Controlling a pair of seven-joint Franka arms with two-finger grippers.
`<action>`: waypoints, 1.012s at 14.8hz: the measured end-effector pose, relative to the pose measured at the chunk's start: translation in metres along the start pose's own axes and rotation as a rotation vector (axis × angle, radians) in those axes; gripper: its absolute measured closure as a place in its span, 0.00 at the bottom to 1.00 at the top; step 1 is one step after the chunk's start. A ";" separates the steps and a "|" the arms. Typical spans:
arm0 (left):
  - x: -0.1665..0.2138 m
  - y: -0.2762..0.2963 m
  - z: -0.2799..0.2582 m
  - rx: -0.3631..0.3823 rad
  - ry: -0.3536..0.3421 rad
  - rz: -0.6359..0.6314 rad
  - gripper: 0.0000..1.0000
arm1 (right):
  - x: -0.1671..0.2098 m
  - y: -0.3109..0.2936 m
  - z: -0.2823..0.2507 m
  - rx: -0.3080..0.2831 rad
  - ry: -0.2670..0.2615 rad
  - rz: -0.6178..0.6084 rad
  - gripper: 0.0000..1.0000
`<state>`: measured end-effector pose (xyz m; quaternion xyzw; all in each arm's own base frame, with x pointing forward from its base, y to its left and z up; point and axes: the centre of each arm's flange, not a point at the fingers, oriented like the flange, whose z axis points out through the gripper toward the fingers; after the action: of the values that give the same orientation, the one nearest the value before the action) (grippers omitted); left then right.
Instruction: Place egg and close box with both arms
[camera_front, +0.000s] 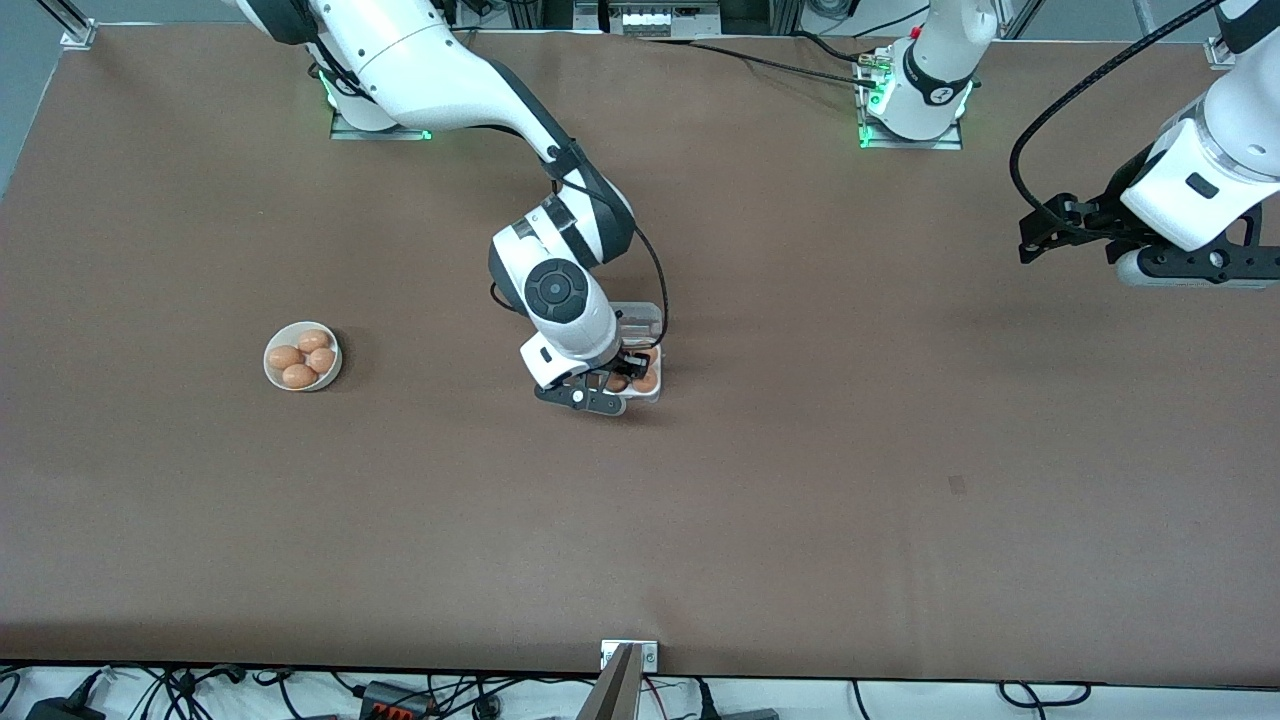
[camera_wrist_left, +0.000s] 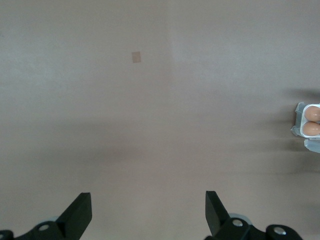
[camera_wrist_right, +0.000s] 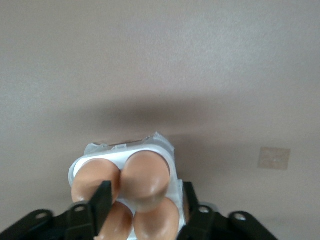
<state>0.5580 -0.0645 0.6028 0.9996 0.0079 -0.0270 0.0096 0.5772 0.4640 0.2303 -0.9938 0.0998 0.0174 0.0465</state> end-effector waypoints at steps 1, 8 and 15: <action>0.000 0.000 0.000 0.000 0.000 0.000 0.00 | 0.000 0.000 -0.001 -0.003 0.006 -0.005 0.20; 0.000 0.000 0.000 0.000 0.000 0.000 0.00 | 0.009 -0.006 -0.032 0.013 0.059 -0.018 0.17; 0.001 0.000 0.002 0.000 -0.005 0.000 0.00 | 0.034 0.038 -0.180 -0.075 0.151 -0.007 0.07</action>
<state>0.5592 -0.0646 0.6003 0.9995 0.0079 -0.0292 0.0096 0.6075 0.4031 0.4045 -0.9937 0.0987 -0.0539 0.0016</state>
